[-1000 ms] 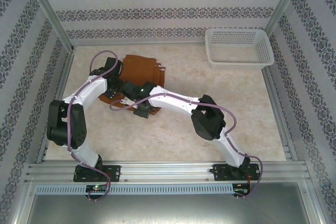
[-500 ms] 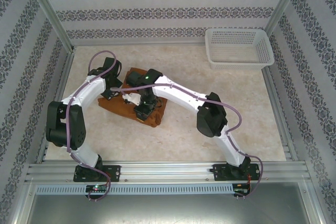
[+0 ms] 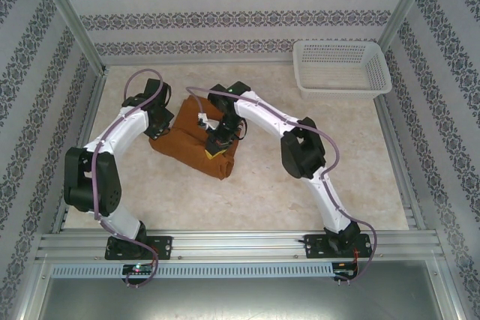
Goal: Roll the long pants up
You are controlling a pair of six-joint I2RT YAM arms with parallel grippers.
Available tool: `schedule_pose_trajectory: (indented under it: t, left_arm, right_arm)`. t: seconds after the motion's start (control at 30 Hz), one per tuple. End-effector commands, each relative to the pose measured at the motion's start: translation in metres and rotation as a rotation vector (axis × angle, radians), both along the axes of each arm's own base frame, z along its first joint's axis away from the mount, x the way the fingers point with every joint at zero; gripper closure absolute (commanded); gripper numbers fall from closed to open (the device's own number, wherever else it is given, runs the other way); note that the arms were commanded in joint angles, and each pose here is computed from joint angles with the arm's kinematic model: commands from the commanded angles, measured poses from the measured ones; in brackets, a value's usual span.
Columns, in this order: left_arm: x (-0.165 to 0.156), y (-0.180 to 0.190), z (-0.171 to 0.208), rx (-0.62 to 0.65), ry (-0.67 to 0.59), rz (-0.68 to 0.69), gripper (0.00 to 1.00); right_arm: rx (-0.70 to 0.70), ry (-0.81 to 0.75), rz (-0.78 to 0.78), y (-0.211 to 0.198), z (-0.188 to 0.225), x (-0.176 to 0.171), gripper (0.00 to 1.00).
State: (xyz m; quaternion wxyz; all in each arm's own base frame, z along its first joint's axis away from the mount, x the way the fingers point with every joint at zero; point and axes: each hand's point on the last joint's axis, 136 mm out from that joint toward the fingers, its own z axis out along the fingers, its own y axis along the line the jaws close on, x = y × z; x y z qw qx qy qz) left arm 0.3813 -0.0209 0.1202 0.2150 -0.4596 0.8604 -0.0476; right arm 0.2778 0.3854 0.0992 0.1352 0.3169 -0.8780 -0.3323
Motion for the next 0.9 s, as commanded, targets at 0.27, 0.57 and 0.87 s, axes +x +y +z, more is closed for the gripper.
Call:
schedule_pose_trajectory:
  t: [0.27,0.57,0.87]
  left_arm:
    - [-0.033,-0.034,0.013,-0.078,-0.054,-0.077,1.0]
    - [-0.047,-0.045,-0.02,-0.071,0.012,-0.07,1.0]
    - [-0.008,-0.046,-0.045,0.0,0.054,-0.076,1.0]
  right_arm:
    - [0.007,0.079,-0.055,0.004,-0.035,0.024,1.0]
    - [0.023,0.085,-0.09,0.0,-0.033,0.034,1.0]
    - [0.025,0.087,-0.092,-0.001,-0.027,0.033,1.0]
